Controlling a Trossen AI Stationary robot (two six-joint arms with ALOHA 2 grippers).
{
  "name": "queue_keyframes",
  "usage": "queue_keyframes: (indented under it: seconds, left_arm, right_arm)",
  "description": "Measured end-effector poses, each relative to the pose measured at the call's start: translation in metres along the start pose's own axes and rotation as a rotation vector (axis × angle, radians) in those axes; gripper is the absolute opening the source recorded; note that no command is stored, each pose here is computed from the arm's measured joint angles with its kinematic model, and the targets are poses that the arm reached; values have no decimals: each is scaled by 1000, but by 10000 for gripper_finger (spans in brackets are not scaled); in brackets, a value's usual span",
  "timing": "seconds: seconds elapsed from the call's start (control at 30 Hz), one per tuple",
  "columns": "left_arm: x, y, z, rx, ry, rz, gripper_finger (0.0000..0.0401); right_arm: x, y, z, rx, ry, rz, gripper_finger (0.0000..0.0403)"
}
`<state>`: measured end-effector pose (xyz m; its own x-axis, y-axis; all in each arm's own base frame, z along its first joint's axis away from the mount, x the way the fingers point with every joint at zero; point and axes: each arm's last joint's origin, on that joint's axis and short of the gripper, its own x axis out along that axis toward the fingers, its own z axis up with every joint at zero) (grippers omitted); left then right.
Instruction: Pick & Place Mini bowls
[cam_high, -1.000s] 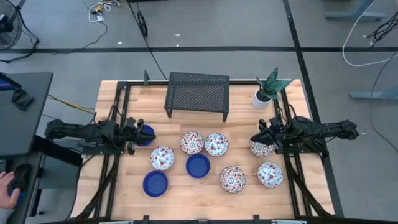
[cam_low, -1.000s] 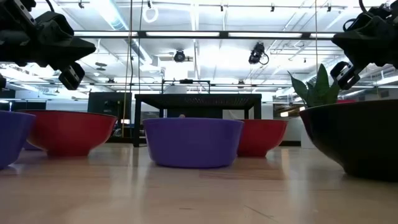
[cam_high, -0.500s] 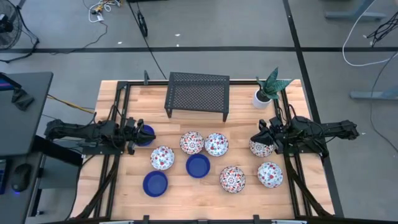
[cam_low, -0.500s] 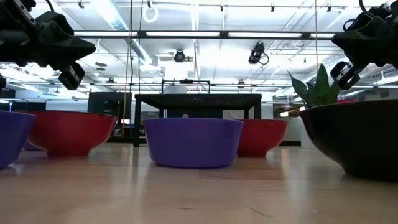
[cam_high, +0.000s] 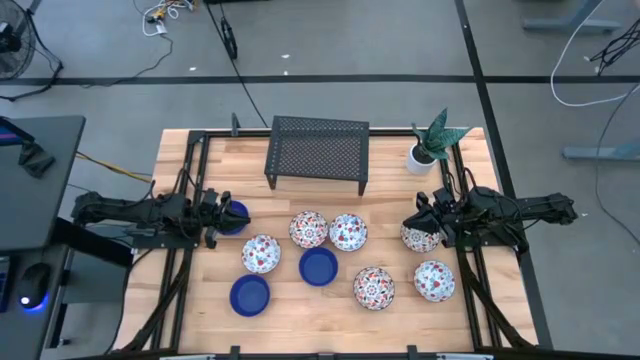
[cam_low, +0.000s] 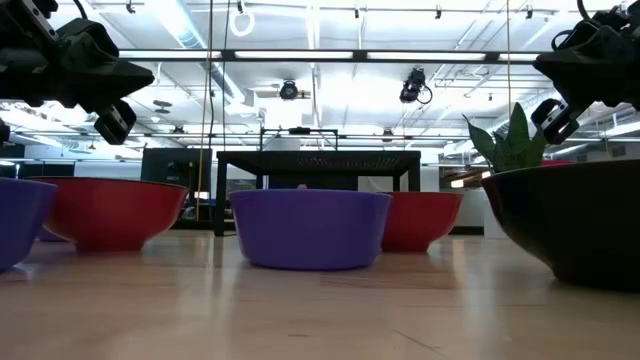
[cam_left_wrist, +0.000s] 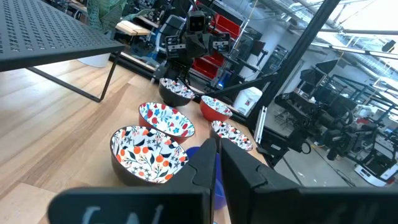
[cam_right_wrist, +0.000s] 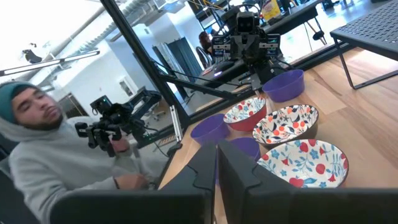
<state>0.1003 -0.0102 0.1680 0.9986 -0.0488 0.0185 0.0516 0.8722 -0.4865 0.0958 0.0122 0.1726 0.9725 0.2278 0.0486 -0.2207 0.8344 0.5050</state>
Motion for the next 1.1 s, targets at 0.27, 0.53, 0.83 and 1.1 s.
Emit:
queue_keyframes:
  seconds: [0.27, 0.53, 0.83, 1.1]
  left_arm:
    - [0, 0, 0, 5, -5, 8, 25]
    - [0, 0, 6, -47, -96, 54, 25]
    - [2, -23, 19, 264, -64, -296, 5]
    - [29, -51, 47, 594, 17, -109, 3]
  right_arm:
    - [0, 0, 0, 0, 0, 0, 20]
    - [0, 0, 0, 0, 0, 0, 20]
    - [0, 0, 0, 0, 0, -1, 20]
    - [0, 0, 0, 0, 0, 0, 20]
